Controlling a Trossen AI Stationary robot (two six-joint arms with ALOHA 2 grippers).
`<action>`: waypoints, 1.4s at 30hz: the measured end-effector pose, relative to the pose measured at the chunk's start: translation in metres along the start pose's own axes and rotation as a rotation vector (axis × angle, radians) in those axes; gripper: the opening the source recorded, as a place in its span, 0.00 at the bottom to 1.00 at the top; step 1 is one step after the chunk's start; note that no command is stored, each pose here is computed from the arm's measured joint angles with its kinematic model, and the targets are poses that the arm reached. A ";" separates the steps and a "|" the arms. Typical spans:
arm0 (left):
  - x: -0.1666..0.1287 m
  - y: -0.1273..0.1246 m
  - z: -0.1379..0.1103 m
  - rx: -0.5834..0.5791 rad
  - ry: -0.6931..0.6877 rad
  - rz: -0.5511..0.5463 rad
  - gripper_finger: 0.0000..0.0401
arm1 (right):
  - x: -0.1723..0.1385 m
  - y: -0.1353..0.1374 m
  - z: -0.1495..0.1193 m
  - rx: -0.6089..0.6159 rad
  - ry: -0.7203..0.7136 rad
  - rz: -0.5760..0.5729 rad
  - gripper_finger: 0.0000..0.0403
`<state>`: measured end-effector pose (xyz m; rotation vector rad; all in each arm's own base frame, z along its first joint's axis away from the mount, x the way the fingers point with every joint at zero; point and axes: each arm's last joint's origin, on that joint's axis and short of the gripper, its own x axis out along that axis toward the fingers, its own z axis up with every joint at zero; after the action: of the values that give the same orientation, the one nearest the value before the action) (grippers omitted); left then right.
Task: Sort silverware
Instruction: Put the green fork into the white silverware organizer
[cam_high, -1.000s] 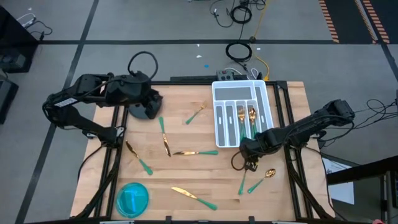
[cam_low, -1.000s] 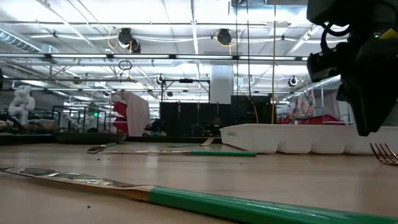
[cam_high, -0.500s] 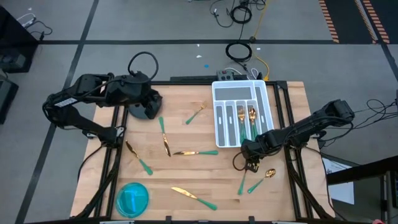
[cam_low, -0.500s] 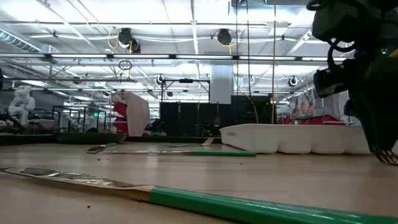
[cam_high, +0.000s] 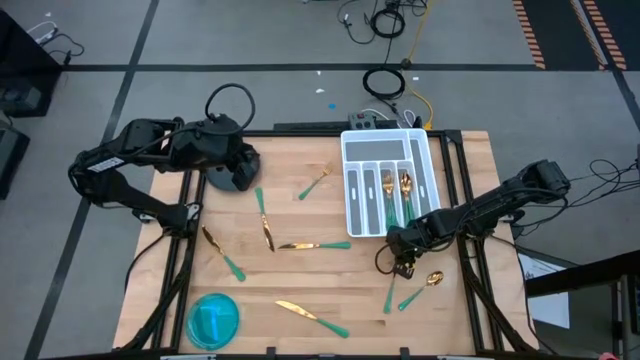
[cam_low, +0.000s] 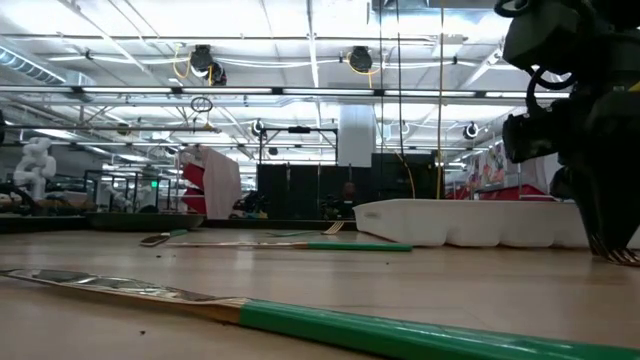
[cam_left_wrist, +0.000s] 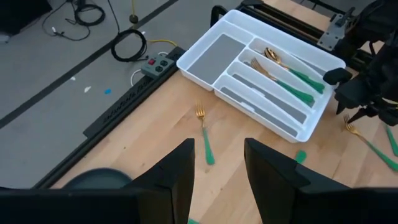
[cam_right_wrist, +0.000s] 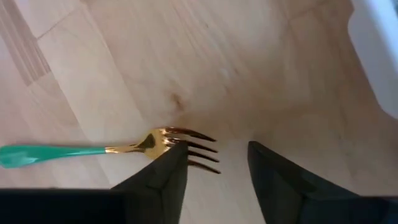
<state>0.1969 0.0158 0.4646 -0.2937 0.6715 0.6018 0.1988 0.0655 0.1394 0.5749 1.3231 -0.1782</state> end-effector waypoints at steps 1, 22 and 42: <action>0.000 0.000 0.000 0.001 0.000 0.000 0.36 | 0.000 0.000 0.000 0.000 -0.002 0.002 0.36; 0.000 0.003 -0.004 0.024 0.028 0.051 0.36 | -0.001 0.003 0.003 -0.015 -0.032 0.034 0.01; 0.000 0.004 -0.005 0.041 0.033 0.074 0.36 | -0.020 0.013 0.008 0.004 -0.062 0.133 0.00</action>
<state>0.1915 0.0169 0.4606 -0.2421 0.7283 0.6543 0.2062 0.0691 0.1635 0.6530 1.2203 -0.0889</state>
